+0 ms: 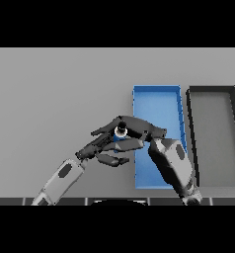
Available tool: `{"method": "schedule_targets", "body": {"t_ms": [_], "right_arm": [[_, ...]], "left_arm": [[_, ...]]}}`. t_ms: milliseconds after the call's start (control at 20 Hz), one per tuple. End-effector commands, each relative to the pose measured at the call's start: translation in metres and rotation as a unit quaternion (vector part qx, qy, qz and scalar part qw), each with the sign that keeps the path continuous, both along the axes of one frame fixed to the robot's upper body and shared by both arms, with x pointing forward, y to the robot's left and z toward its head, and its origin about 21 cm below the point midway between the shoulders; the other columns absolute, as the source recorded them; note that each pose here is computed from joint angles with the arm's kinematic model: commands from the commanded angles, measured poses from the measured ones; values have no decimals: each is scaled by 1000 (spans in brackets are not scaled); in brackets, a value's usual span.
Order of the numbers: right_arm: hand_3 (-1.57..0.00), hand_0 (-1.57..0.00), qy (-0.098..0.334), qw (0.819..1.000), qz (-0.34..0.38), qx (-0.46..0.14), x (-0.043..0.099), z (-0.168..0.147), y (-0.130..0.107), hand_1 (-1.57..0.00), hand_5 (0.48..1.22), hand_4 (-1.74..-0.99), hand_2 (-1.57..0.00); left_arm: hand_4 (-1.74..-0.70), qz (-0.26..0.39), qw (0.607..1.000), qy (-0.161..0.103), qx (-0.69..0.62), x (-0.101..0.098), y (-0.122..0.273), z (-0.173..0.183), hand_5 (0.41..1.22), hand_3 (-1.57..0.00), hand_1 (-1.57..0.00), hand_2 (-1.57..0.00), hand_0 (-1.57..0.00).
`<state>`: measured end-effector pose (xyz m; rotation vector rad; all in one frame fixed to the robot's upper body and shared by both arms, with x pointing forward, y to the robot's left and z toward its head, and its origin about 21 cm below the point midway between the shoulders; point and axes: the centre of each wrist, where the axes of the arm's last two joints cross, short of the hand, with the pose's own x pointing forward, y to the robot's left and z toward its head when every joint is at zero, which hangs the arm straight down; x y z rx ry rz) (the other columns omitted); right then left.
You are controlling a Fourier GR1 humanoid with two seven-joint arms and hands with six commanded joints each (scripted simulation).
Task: Pick up the blue pipe and place it into the blue bin.
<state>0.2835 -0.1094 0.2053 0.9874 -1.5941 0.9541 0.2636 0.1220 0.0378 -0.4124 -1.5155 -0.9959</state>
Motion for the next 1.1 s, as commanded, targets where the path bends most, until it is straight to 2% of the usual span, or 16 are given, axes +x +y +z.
{"method": "schedule_targets", "body": {"t_ms": [0,100,200,300,400,550,700,750,900,1050], "right_arm": [[-1571,-1571,11,1000,-6,10,3,11,-6,-1571,1221,-1659,-1571],[-1571,-1571,32,999,-15,32,10,37,-11,-1571,1171,-1689,-1571],[-1571,-1571,22,997,-13,72,16,70,-18,-1571,1141,-1707,-1571],[-1571,-1571,-16,995,-41,90,25,99,-29,-1571,1127,-1720,-1571],[-1571,-1571,-22,990,-83,112,35,117,-37,-1571,1113,-1727,-1571],[-1571,-1571,-27,977,-182,109,60,131,-56,-1571,1127,-1734,-1571],[-1571,-1571,1,963,-260,71,86,117,-83,-1571,1135,-1737,-1571],[-1571,-1571,27,955,-287,66,93,104,-96,-1571,1129,-1738,-1571],[-1571,-1571,84,938,-334,38,103,65,-118,-1571,1117,-1740,-1571],[-1571,-1571,137,918,-372,-8,100,21,-128,-1571,1121,-1740,-1571]], "left_arm": [[-915,-3,1000,1,-3,0,-2,3,507,-2,-2,-2,-3],[-920,-3,1000,2,-1,-1,-5,1,503,-1,-1,-1,-1],[-917,-5,1000,3,-3,-1,-2,2,503,0,0,0,0],[-912,-9,1000,-7,-3,-3,2,2,502,0,0,0,0],[-907,-16,1000,-13,-10,-6,-1,2,499,0,0,1,0],[-907,-13,1000,-6,-12,-6,1,5,491,1,1,1,1],[-911,-5,1000,-2,-7,-3,4,2,487,1,1,1,1],[-910,-7,1000,0,-11,-4,3,3,487,1,1,1,1],[-898,-2,1000,2,-5,0,9,6,489,1,1,1,1],[-893,2,1000,6,-2,-2,5,4,478,1,1,1,1]]}}
